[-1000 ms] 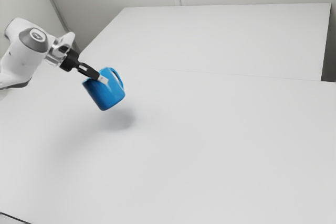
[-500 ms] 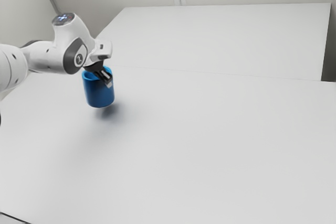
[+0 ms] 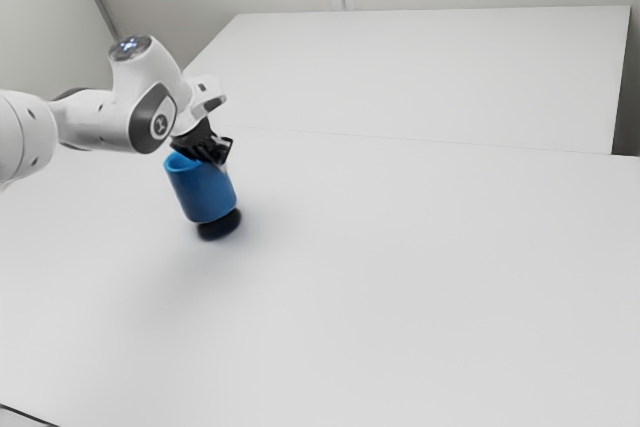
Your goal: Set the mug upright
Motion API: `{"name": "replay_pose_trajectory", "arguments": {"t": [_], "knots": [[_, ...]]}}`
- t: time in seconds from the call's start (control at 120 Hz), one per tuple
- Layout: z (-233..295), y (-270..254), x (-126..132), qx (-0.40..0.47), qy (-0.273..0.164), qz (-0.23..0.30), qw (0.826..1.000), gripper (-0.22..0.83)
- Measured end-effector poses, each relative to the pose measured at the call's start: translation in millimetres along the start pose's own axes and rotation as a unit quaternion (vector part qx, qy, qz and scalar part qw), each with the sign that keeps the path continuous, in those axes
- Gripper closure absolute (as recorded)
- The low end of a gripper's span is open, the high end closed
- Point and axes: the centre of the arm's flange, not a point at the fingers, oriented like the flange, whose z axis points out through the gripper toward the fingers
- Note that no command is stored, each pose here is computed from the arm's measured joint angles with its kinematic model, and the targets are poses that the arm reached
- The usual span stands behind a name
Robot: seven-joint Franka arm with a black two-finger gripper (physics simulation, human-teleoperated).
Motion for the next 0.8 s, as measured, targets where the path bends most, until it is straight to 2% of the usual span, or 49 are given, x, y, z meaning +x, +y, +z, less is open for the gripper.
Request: {"name": "replay_pose_trajectory", "arguments": {"t": [0.233,0.425,0.55,0.6,0.7,0.8], "knots": [[28.3,5.1,-3.5,-0.007,-0.013,-0.062,0.998,0.78],[31.0,5.5,-4.0,-0.016,-0.016,-0.092,0.995,0.38],[18.0,4.8,-1.3,-0.018,-0.008,-0.103,0.994,0.21],[-1.6,3.8,1.1,-0.018,-0.001,-0.107,0.994,0.17],[-82.9,1.9,6.1,-0.017,0.014,-0.112,0.994,0.10],[-171.2,-0.7,27.1,-0.015,0.004,-0.112,0.994,0.06]]}}
